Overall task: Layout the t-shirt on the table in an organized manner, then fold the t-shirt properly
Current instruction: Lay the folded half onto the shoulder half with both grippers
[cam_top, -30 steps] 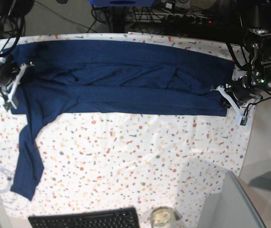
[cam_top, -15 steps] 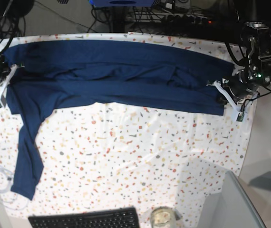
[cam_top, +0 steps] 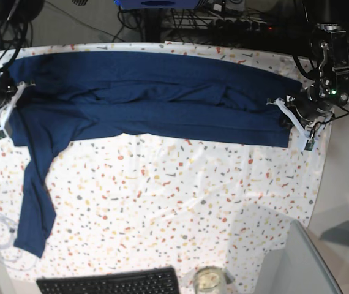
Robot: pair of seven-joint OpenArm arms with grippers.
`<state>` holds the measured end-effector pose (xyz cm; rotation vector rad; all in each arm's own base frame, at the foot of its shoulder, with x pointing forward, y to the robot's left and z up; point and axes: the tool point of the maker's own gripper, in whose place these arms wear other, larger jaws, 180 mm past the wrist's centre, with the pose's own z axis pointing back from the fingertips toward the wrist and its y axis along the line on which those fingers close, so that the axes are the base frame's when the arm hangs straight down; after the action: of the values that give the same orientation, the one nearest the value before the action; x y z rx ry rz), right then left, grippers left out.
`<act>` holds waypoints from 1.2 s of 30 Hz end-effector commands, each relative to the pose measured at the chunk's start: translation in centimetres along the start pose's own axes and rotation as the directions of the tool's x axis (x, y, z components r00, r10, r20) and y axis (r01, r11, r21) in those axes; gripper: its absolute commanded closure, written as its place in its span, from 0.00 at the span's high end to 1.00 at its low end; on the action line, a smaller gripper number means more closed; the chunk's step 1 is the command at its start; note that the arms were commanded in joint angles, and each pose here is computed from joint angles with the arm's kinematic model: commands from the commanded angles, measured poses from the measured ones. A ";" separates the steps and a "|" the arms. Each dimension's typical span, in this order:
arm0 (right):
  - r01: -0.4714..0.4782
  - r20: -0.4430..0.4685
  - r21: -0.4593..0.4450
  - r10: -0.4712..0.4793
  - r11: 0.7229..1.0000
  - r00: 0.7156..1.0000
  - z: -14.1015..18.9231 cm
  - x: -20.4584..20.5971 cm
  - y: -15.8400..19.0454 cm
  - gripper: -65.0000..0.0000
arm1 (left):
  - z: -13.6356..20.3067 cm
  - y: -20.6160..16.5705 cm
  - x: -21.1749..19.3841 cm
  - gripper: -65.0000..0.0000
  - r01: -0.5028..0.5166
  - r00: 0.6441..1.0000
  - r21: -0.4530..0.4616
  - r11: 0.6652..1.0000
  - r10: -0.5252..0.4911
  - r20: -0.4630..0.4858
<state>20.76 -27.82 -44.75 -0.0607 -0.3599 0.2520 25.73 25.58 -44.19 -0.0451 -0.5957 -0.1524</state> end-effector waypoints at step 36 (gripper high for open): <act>0.050 -0.043 0.064 -0.047 0.997 0.998 -1.0 -1.8 3.2 0.01 | 0.8 1.3 0.3 0.00 -0.043 0.998 0.031 0.999 0.041 0.040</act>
<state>17.78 -24.58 -47.35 0.0247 -0.2785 0.2132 24.89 26.45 -44.41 -0.0387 -0.5957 -0.0921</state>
